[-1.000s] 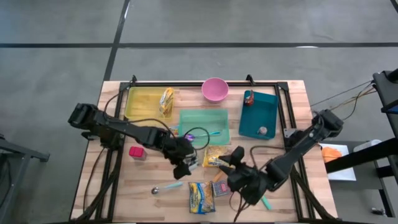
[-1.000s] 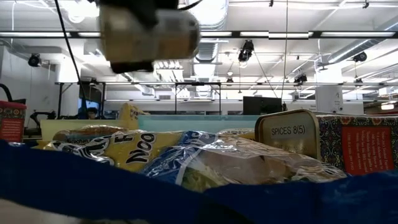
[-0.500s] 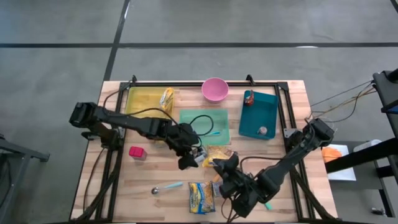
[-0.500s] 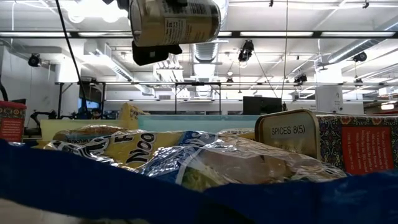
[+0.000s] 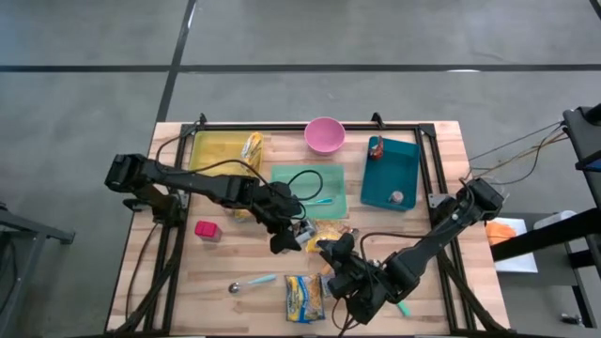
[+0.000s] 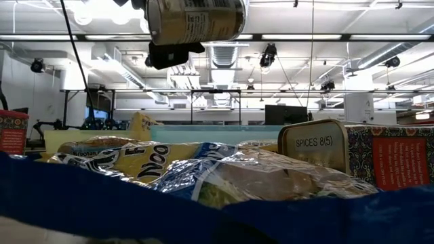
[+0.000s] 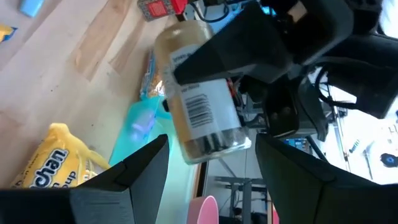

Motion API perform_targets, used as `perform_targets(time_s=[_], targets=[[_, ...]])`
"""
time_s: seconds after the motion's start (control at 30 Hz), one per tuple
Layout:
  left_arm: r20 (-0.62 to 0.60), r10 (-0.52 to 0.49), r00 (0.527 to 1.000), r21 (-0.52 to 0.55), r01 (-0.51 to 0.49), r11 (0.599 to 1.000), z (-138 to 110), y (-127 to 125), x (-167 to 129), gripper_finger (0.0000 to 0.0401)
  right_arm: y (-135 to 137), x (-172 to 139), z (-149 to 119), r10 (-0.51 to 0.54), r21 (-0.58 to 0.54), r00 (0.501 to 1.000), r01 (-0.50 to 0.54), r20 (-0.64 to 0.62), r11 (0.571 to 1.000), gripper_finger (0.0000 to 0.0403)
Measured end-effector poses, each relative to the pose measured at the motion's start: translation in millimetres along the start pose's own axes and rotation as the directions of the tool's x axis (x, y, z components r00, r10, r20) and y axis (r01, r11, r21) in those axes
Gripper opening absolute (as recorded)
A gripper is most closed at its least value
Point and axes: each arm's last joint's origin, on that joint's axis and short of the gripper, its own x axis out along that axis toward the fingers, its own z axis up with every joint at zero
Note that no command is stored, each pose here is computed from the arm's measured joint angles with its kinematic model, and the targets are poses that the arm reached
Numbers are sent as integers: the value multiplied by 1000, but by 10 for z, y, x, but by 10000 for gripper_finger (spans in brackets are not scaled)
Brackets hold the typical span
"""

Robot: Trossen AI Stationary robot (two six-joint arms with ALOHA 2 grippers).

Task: Pick & Place Food Item
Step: Put the gold seasoning bottle into the blue bin

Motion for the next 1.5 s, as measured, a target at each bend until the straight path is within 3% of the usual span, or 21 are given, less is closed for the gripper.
perform_targets(time_s=[0.17,0.43,0.5,0.57,0.67,0.83,0.93,1.07,1.17,1.3,1.37,1.43,1.5], targets=[[-2,-1,1000,0,1,1000,-2,1,0,294,-19,18,13,-5,24,1000,5,5,1000,238],[-4,-5,1000,5,5,1000,-1,3,0,280,-50,36,31,-9,0,1000,9,12,1000,238],[-5,-7,1000,15,7,1000,0,2,-1,280,-55,36,41,-14,52,1000,13,17,999,238],[-5,-2,1000,43,2,999,-1,7,-1,285,-66,35,46,-37,176,999,35,11,984,238],[-12,88,996,86,-86,993,-51,37,6,292,-108,13,12,-95,434,995,98,-27,895,238],[-19,230,973,141,-225,964,-146,57,25,279,-222,-59,-97,19,746,1000,-22,13,666,238],[-10,212,977,181,-207,961,-162,1,47,279,-213,-56,-129,53,815,998,-49,23,578,238],[-22,199,980,227,-189,955,-211,-64,75,279,-248,-34,-182,92,866,995,-72,30,495,238],[-41,191,981,277,-172,945,-283,-139,109,289,-310,-3,-212,157,890,983,-150,89,430,238],[-63,169,984,322,-141,936,-367,-237,149,288,-406,17,-196,211,870,942,-325,262,371,238],[-70,167,983,328,-135,935,-390,-259,157,279,-443,16,-179,207,845,921,-386,330,369,238],[-71,169,983,330,-137,934,-408,-275,164,279,-481,15,-157,186,823,912,-410,366,393,238],[-75,168,983,327,-135,935,-424,-291,170,279,-503,7,-153,177,786,910,-412,374,460,238]])
